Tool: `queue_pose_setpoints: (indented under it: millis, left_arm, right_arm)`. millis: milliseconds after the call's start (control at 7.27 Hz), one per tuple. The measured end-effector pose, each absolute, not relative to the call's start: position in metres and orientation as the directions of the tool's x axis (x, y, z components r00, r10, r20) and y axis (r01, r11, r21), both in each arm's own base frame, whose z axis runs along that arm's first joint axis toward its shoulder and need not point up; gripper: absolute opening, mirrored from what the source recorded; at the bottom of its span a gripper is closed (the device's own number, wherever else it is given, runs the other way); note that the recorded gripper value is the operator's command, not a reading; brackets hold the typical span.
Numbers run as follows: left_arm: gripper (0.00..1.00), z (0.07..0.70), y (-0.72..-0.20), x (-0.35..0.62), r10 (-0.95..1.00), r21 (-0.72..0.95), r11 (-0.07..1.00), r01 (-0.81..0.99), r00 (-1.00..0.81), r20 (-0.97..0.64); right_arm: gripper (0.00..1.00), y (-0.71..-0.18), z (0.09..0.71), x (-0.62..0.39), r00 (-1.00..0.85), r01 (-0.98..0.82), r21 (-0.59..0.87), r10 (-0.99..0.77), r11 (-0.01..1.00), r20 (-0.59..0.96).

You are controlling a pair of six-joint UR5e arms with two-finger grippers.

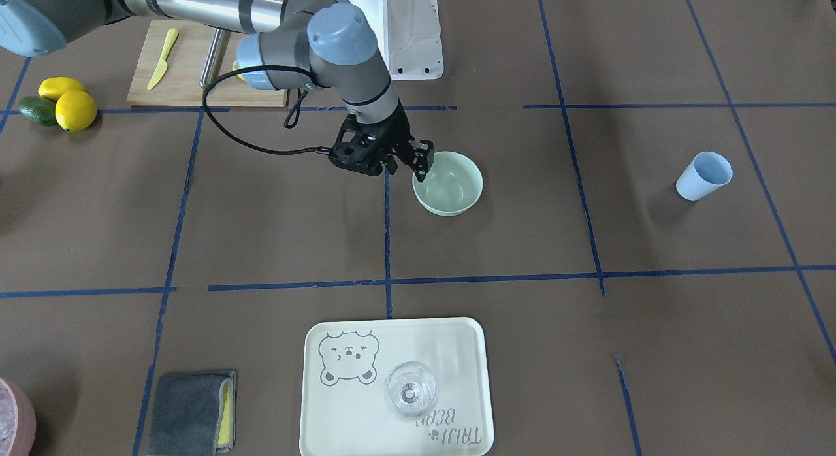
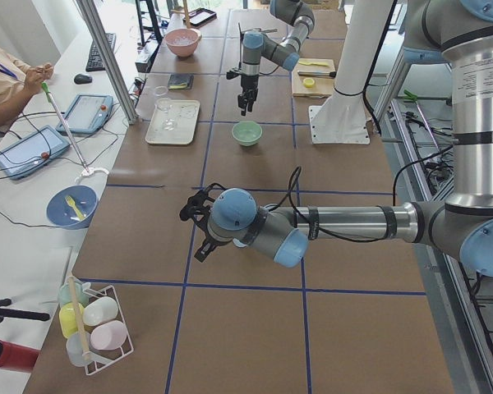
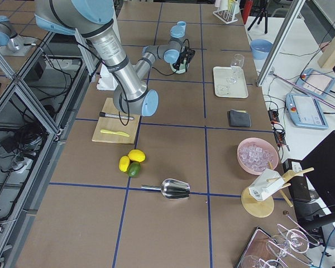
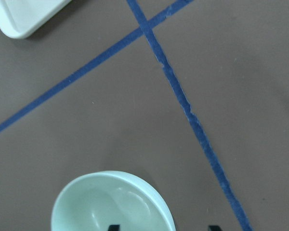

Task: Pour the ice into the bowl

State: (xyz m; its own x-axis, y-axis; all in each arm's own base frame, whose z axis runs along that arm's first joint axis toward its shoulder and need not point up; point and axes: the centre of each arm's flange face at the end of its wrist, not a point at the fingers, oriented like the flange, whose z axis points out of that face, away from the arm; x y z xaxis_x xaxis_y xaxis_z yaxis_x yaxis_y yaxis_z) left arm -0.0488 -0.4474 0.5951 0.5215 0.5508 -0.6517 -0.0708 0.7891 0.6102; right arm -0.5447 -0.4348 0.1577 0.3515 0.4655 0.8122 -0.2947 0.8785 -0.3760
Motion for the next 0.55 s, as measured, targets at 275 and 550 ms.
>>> queue_pose_setpoints:
  millis: [275,550]
  left_arm:
    - [0.86,0.579,-0.447,-0.02,0.515,0.611,0.791,0.014,0.525,-0.678]
    - [0.96,0.571,-0.426,0.04,0.423,0.588,0.79,0.172,0.54,-0.727]
  right_arm:
    - [1.0,-0.451,0.179,-0.419,0.269,-0.311,-0.407,0.49,0.859,0.829]
    - [1.0,-0.451,0.204,-0.361,0.245,-0.352,-0.417,0.513,0.838,0.823]
